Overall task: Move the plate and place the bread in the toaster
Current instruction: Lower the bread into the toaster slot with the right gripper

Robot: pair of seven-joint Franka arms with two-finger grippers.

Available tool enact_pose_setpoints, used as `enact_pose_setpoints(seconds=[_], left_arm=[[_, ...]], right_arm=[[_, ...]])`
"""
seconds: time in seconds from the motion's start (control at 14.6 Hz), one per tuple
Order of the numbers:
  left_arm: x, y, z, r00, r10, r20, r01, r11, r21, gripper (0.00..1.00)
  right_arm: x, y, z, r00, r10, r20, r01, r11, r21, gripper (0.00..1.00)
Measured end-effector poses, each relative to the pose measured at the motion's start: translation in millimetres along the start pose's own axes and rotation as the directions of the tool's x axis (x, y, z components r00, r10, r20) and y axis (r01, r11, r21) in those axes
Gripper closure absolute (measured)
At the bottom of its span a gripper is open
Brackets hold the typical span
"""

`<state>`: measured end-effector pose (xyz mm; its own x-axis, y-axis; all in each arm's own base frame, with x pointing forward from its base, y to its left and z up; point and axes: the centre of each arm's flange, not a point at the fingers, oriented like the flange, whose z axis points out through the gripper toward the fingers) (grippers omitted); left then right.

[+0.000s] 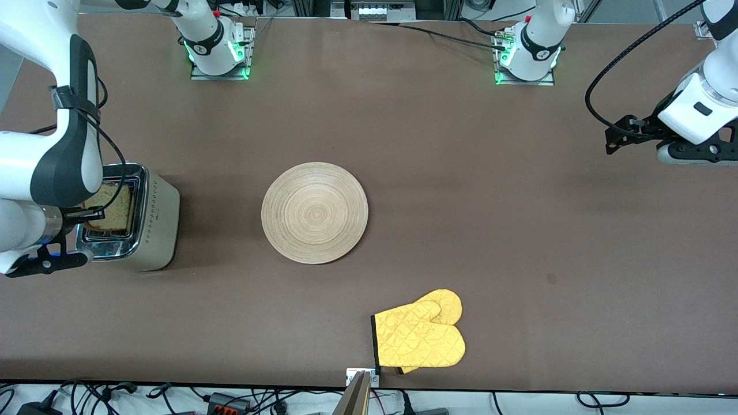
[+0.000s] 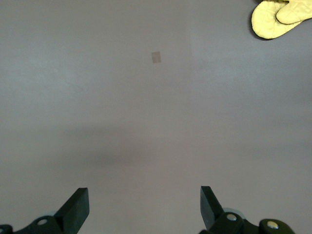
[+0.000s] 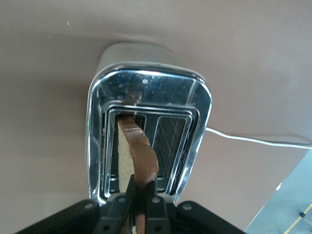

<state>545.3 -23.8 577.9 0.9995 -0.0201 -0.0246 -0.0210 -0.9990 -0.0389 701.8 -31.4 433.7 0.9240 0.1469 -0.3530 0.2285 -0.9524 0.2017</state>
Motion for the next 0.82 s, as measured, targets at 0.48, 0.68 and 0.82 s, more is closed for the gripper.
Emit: enact_pose_setpoints(seconds=[0.48, 0.68, 0.82], left_arm=[[0.0, 0.0, 0.0, 1.0, 0.0, 0.0, 0.0, 1.0, 0.0, 0.0], [0.0, 0.0, 0.0, 1.0, 0.0, 0.0, 0.0, 1.0, 0.0, 0.0], [0.0, -0.1, 0.0, 1.0, 0.0, 0.0, 0.0, 1.0, 0.0, 0.0]], right_arm=[[7.1, -3.7, 9.1, 1.0, -0.006, 0.006, 0.006, 1.0, 0.0, 0.77], [8.6, -8.0, 9.7, 1.0, -0.011, -0.004, 0.012, 0.999, 0.043, 0.48], [9.2, -11.7, 6.3, 1.0, -0.014, -0.024, 0.017, 0.996, 0.09, 0.27]])
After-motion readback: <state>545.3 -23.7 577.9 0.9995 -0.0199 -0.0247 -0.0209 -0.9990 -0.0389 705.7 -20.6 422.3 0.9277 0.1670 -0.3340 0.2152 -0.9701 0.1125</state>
